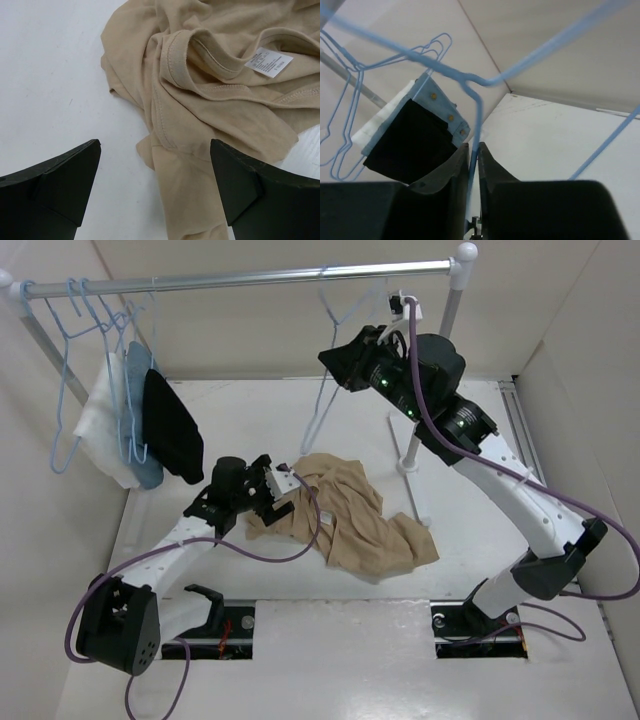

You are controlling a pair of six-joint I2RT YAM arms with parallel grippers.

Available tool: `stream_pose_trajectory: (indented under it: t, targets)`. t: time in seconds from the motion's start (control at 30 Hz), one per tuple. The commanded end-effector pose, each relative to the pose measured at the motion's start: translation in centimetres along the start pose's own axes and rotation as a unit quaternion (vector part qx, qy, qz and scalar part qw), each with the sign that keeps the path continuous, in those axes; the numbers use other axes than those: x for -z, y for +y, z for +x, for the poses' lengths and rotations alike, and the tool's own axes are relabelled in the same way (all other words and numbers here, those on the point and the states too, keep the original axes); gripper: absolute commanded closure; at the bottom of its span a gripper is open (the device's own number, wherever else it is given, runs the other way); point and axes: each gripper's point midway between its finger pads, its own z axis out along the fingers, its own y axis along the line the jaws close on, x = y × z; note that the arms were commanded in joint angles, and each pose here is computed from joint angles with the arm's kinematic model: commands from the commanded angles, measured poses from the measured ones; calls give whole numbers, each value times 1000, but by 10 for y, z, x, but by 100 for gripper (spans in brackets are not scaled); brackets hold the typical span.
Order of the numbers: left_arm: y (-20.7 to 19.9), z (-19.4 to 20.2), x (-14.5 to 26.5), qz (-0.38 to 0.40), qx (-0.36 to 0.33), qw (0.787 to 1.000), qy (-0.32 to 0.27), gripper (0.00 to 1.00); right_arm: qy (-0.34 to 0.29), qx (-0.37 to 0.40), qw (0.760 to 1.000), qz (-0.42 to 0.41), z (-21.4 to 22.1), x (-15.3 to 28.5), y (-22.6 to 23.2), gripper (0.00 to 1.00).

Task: Place the t-shirt on the hanger
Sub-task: Grab a hanger with the right arm

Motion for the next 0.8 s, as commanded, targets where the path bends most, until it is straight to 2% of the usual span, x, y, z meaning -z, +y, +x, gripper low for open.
stream_pose_trajectory:
  t: [0.0, 0.07, 0.13, 0.27, 0.33, 0.43, 0.5, 0.6, 0.77]
  targets:
    - [-1, -11, 1, -5, -7, 1000, -20, 11, -30, -4, 999, -27, -24, 7, 11, 84]
    - [-1, -11, 1, -5, -7, 1000, -20, 11, -29, -7, 999, -28, -27, 7, 6, 96]
    - [0, -13, 3, -7, -9, 1000, -23, 11, -23, -10, 999, -38, -26, 7, 7, 100]
    - [-1, -11, 3, -5, -7, 1000, -20, 11, -10, -3, 997, -72, -31, 14, 5, 100]
    - [-1, -11, 3, -5, -7, 1000, -20, 11, -13, 6, 994, -112, -47, 21, 16, 100]
    - [-1, -11, 4, -2, -10, 1000, -17, 11, 31, 26, 977, -210, -46, 36, 31, 100]
    - [4, -20, 7, -8, -14, 1000, -24, 12, 52, 32, 968, -245, -41, 42, 37, 100]
    - [12, -41, 16, -16, -54, 997, -50, 12, 107, 38, 954, -279, -22, 56, 35, 100]
    - [18, -88, 39, -28, -152, 979, -129, 12, 171, 66, 948, -260, 13, 75, 10, 100]
